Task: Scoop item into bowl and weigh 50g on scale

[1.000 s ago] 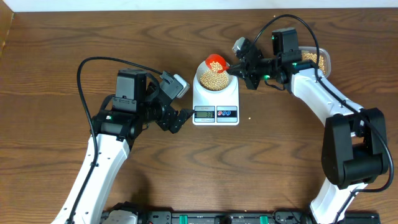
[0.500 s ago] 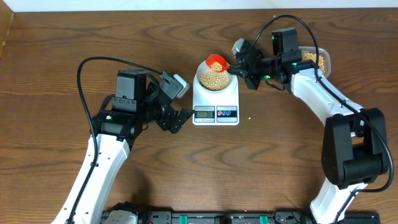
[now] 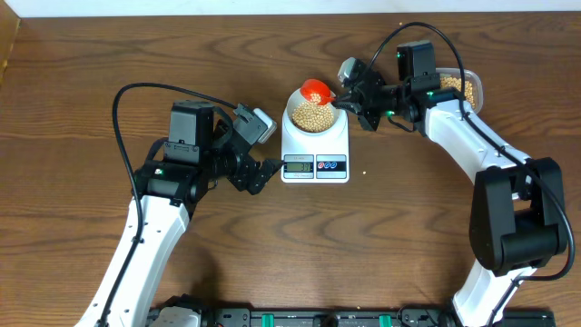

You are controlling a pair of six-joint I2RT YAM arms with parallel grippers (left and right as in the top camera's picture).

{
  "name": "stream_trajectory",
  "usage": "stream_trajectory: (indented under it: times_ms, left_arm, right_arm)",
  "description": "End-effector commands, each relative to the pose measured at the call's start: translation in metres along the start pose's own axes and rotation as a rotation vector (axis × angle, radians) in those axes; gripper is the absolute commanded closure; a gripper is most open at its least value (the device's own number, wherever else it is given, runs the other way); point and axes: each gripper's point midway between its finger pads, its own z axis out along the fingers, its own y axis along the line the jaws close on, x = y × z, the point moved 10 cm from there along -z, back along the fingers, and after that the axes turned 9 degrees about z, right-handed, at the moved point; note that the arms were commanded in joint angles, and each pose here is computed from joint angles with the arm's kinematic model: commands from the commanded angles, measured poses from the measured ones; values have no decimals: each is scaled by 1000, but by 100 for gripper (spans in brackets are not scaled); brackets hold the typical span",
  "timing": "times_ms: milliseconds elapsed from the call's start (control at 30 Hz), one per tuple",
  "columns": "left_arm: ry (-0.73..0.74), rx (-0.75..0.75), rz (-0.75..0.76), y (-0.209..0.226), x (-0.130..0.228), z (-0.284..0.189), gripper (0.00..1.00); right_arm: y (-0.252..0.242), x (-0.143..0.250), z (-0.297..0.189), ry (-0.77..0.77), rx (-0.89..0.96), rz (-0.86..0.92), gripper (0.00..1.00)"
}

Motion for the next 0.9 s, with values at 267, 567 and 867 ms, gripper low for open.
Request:
stream_trajectory:
  times_ms: [267,567,867]
  left_arm:
    - [-5,2,-5,-1,1,-1,11]
    - [-5,2,-5,-1,1,-1,11]
    - [-5,2,-5,-1,1,-1,11]
  right_arm:
    - [-1,5,4,6,-12,-109,99]
    - [-1,6,3,6,-10,-109,99]
    - [-3,7,3,23,14,-142,99]
